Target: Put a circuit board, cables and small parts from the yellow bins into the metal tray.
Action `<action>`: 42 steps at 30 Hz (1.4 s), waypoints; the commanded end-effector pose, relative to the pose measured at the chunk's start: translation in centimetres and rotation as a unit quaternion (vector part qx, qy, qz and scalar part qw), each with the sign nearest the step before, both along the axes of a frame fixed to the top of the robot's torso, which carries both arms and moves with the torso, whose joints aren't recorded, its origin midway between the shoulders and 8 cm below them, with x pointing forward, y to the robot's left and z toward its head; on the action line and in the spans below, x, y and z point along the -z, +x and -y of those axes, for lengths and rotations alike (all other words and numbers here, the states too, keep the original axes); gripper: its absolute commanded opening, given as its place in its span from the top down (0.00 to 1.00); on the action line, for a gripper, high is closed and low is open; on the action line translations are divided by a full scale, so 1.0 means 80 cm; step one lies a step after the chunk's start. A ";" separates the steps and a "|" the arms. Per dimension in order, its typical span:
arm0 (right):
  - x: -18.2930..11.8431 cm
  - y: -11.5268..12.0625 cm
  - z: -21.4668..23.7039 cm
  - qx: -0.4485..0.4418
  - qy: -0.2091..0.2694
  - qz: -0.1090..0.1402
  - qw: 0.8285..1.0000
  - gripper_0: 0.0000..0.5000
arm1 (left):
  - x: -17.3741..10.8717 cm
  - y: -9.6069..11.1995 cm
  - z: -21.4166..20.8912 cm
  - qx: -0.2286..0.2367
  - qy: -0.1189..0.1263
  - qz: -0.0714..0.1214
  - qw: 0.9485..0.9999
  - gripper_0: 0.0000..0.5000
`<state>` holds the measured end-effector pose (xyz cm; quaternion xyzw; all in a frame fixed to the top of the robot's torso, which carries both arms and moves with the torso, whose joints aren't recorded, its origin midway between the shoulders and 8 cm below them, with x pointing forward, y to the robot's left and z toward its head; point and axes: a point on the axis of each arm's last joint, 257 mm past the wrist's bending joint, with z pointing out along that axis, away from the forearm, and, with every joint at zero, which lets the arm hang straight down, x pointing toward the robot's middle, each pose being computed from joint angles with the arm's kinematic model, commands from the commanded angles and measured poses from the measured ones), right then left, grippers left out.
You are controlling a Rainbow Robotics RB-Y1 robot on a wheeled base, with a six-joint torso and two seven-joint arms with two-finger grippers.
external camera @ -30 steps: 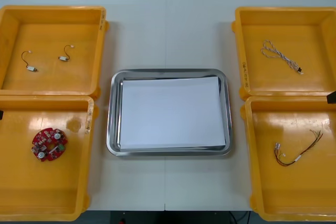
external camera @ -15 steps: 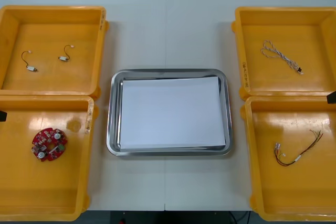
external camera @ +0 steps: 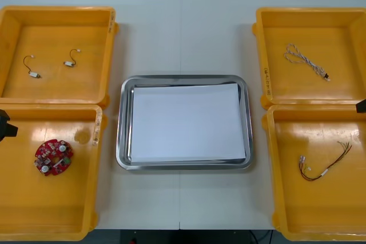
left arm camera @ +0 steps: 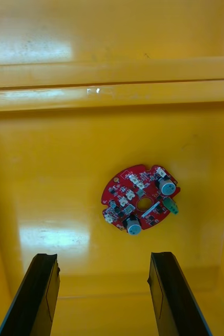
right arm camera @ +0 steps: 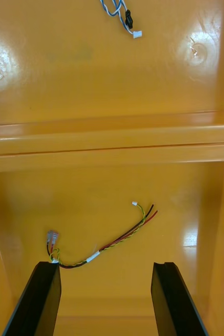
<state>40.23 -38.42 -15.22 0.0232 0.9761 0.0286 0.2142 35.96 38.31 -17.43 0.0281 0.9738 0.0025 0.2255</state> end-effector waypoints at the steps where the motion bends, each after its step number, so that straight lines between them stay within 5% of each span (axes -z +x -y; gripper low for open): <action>1: -0.031 0.008 0.023 0.006 -0.031 0.026 0.999 0.00 | -0.019 0.005 0.012 -0.075 -0.026 0.015 0.997 0.00; 4: -0.052 0.018 0.027 0.007 -0.048 0.060 0.997 0.00 | -0.018 0.005 0.019 -0.095 -0.038 0.015 0.995 0.00; 15: -0.013 0.005 0.032 0.031 -0.045 0.050 0.997 0.00 | -0.010 0.001 0.039 -0.154 -0.077 0.007 0.985 0.00; 25: 0.022 -0.009 0.031 0.053 -0.023 0.041 0.997 0.00 | -0.001 0.002 0.067 -0.221 -0.142 0.003 0.965 0.00; 35: 0.062 -0.032 0.013 0.072 0.010 0.025 0.997 0.00 | 0.025 0.006 0.076 -0.250 -0.129 0.001 0.959 0.00; 42: 0.095 -0.062 0.015 0.097 0.018 0.008 0.995 0.00 | 0.040 0.004 0.097 -0.263 -0.146 -0.011 0.954 0.00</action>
